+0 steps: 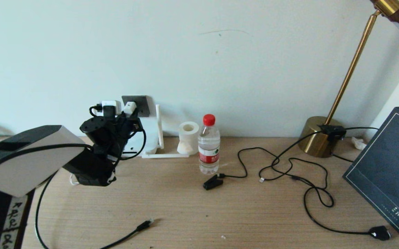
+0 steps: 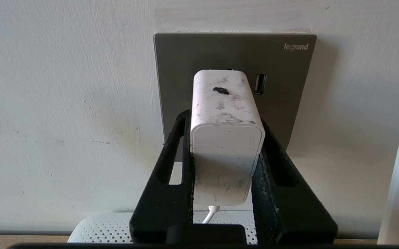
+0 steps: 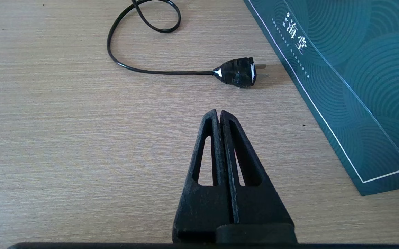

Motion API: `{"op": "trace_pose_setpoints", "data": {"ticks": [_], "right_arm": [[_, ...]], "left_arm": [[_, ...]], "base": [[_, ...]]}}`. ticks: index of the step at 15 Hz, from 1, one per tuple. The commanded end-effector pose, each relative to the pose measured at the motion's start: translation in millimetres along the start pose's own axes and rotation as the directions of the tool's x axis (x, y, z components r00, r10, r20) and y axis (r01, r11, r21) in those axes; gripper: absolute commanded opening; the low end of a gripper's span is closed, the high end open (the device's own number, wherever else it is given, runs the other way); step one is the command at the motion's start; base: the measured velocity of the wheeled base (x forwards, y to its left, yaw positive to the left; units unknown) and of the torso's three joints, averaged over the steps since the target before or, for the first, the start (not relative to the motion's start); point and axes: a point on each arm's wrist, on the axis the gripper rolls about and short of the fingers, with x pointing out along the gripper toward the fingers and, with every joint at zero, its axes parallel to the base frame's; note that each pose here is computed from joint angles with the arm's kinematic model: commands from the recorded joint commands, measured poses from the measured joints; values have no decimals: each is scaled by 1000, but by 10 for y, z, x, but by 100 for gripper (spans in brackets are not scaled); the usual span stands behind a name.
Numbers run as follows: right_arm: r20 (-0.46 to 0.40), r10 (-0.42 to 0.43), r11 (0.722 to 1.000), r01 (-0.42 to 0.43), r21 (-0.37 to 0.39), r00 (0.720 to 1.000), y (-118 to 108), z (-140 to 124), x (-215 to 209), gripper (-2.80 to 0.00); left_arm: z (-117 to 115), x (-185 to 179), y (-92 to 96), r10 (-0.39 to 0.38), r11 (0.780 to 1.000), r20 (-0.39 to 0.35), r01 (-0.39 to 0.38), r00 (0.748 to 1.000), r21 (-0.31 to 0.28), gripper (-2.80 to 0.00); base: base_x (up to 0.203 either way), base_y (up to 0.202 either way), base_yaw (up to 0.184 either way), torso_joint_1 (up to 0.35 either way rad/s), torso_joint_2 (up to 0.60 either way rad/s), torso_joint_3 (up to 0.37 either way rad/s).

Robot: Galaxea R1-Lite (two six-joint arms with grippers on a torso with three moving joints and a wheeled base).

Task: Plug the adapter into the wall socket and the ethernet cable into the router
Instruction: Pick up plug

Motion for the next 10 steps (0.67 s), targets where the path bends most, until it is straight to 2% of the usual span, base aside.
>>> {"op": "trace_pose_setpoints", "data": {"ticks": [1,10], "right_arm": [[0,0,1000,0,0,1000,0,1,1,-280],[0,0,1000,0,0,1000,0,1,1,-280]], "left_arm": [[-8,5,-4,0,1000,3,0,1000,0,-280],[-7,84,-11,0,1000,3,0,1000,0,-280]], "base": [[0,0,0,0,0,0],[0,0,0,0,0,0]]}}
